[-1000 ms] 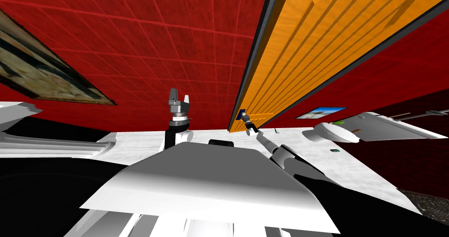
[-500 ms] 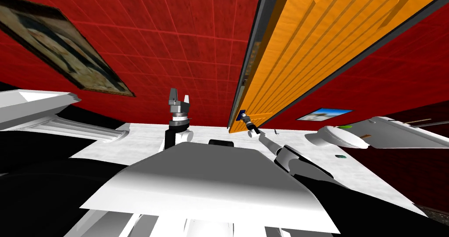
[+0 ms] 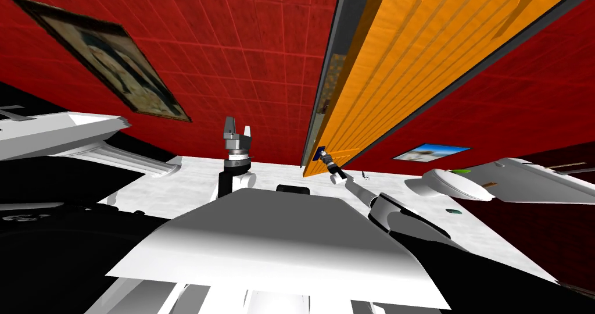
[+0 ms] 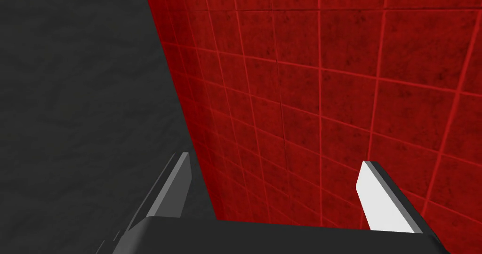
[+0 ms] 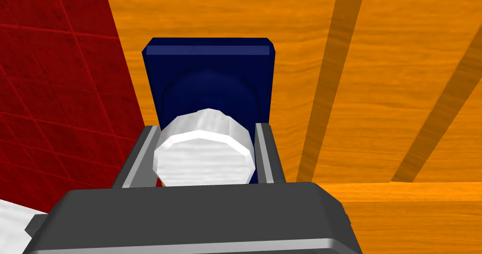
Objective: Pull the door open
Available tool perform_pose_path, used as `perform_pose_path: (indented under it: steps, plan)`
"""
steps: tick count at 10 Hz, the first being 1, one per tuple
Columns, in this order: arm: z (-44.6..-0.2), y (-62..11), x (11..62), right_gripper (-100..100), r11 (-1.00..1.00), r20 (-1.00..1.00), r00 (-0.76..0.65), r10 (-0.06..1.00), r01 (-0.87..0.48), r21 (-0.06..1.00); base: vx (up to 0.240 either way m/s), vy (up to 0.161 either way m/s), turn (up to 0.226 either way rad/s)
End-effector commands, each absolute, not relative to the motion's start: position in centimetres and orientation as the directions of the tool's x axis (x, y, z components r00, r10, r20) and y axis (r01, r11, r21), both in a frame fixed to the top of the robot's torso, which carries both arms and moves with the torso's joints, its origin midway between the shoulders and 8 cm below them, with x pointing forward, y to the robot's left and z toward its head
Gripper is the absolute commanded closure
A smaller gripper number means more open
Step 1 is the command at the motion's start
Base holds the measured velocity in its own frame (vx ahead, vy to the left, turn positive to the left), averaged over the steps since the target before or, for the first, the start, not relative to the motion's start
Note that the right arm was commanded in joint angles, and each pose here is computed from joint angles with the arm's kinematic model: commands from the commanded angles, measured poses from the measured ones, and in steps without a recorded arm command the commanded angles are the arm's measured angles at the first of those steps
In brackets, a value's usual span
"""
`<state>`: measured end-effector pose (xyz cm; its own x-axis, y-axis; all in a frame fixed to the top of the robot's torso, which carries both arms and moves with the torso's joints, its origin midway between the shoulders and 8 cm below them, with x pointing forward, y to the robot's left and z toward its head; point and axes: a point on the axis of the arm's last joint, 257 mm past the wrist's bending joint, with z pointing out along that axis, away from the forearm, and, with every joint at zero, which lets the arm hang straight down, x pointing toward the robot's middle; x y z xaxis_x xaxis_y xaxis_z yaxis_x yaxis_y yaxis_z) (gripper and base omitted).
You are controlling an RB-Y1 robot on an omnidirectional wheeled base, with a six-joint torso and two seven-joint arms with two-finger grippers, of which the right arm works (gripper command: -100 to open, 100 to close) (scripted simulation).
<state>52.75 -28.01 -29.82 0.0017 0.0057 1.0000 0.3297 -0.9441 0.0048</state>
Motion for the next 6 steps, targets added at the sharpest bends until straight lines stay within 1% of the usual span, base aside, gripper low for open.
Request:
perform_pose_path:
  steps: [1, 2, 3, 5, 6]
  plan:
    - [-29.8, -27.9, 52.0, 100, -0.933, 1.000, -0.001, 0.003, 0.359, 0.003, -0.170, -0.194, 0.131]
    - [-29.7, -27.9, 51.8, 100, -0.930, 1.000, -0.001, 0.003, 0.368, 0.003, -0.173, -0.160, 0.104]
    - [-29.7, -27.8, 51.3, 100, -0.923, 1.000, -0.002, 0.002, 0.384, 0.003, -0.163, -0.122, 0.093]
    - [-29.6, -27.8, 50.6, 100, -0.912, 1.000, -0.001, 0.000, 0.410, 0.001, -0.199, -0.141, 0.095]
    - [-29.8, -27.8, 50.8, 100, -0.915, 1.000, 0.002, 0.004, 0.403, 0.003, -0.094, -0.058, 0.025]
